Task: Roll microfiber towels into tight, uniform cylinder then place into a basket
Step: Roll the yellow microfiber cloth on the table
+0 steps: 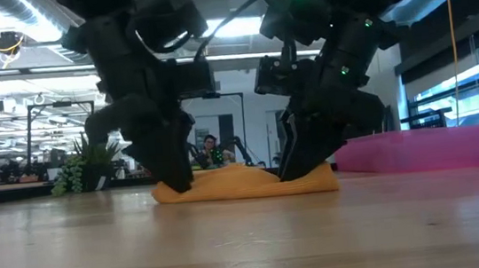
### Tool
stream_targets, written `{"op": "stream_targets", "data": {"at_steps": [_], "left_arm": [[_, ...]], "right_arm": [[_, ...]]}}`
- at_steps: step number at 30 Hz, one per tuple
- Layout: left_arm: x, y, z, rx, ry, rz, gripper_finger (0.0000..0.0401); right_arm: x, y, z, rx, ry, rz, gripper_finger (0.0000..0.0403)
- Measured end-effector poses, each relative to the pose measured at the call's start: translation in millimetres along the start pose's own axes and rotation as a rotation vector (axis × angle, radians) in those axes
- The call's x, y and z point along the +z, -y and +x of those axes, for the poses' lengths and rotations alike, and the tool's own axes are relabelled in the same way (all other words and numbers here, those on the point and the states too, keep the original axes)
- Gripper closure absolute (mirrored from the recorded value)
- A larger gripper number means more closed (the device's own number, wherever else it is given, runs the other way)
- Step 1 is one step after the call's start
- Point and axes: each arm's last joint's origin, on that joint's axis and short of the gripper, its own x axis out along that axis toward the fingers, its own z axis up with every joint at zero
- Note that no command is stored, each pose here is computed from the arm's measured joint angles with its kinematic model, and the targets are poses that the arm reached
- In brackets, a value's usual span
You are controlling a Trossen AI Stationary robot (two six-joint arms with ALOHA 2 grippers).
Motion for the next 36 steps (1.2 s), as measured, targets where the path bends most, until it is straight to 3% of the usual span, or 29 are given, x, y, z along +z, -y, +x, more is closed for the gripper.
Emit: {"op": "stream_targets", "data": {"at_steps": [8, 13, 21, 26, 33, 36], "left_arm": [[-4, 0, 12, 0.0, -0.04, 0.006, 0.0317], [-4, 0, 12, -0.013, -0.043, 0.006, 0.0317], [-5, 0, 13, -0.022, -0.046, 0.003, 0.0317], [-5, 0, 13, -0.023, -0.047, 0.003, 0.0317], [-5, 0, 13, -0.022, -0.048, 0.004, 0.0317], [-5, 0, 13, -0.022, -0.048, 0.004, 0.0317]], "right_arm": [[1, 0, -2, 0.0, 0.005, -0.007, 0.0273], [2, -4, -23, 0.003, -0.007, -0.019, 0.0273], [2, -35, -45, 0.026, 0.012, -0.16, 0.0273], [4, -51, -48, -0.078, 0.075, -0.24, 0.0273], [5, -53, -49, -0.078, 0.088, -0.177, 0.0273], [5, -55, -48, -0.006, 0.081, -0.191, 0.0273]]}}
